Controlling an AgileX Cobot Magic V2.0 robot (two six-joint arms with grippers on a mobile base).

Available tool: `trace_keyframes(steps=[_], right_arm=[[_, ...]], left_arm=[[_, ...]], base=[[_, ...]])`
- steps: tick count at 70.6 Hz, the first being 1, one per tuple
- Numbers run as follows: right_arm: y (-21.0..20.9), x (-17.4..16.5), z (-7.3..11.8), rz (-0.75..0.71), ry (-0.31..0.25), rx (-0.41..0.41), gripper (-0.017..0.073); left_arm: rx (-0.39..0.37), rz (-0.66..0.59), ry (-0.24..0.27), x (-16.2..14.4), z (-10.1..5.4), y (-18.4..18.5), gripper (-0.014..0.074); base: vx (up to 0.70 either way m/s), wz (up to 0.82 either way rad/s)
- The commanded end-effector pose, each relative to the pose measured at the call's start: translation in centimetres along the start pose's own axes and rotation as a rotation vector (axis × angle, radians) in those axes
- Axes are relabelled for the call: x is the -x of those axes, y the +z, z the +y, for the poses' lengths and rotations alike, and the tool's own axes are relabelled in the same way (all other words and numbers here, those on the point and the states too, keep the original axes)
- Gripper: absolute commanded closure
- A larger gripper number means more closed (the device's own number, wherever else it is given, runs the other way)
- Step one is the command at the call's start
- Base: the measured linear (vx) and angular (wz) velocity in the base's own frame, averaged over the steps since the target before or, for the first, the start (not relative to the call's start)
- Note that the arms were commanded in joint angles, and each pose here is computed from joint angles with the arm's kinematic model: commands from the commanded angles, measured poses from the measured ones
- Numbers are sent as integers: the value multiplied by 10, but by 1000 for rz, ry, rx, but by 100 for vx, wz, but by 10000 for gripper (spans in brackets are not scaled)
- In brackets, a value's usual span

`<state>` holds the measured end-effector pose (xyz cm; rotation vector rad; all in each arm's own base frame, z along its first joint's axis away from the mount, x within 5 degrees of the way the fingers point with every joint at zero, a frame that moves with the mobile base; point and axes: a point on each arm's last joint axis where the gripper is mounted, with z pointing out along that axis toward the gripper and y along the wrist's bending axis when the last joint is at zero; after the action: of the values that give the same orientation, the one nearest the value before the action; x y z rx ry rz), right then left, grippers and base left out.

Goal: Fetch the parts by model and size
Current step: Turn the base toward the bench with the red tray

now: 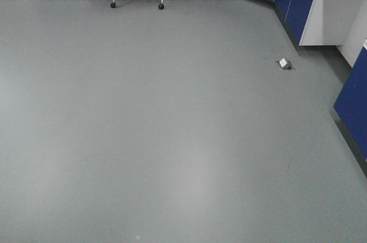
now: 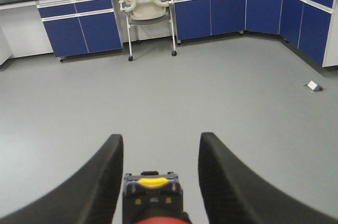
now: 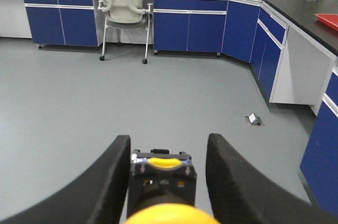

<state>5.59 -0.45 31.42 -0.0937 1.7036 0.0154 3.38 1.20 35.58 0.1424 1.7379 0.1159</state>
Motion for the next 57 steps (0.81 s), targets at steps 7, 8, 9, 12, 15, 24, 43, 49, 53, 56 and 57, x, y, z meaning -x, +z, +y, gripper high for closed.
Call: trace_keyframes(steps=[7, 8, 9, 12, 15, 24, 43, 49, 53, 56, 57], right_arm=[[-2, 15, 1, -89, -27, 13, 561], [-2, 15, 1, -89, -27, 13, 561], [-2, 15, 1, -89, -27, 13, 561], [-2, 15, 1, -89, -27, 13, 561], [-2, 15, 1, -89, -27, 13, 561], [-2, 15, 1, -89, -27, 13, 561], [-2, 15, 1, -89, -27, 13, 561], [-2, 15, 1, -89, -27, 13, 561], [-2, 15, 1, -89, -27, 13, 561], [-2, 15, 1, -89, -27, 13, 561], [-2, 15, 1, -89, -27, 13, 561]], left_arm=[[-3, -87, 4, 13, 1, -1, 600], [-3, -87, 4, 13, 1, -1, 600], [-3, -87, 4, 13, 1, -1, 600], [-3, -87, 4, 13, 1, -1, 600], [-3, -87, 4, 13, 1, -1, 600], [-3, -87, 4, 13, 1, -1, 600], [-3, -88, 4, 13, 1, -1, 600], [-3, -87, 4, 13, 1, -1, 600], [-3, -87, 4, 13, 1, -1, 600], [-3, -87, 4, 13, 1, -1, 600], [-3, -87, 4, 13, 1, -1, 600]], base=[[67, -5], [67, -5], [67, -5], [67, -5], [67, -5], [68, -4], [69, -3], [70, -2], [70, -1], [69, 0], [69, 0]])
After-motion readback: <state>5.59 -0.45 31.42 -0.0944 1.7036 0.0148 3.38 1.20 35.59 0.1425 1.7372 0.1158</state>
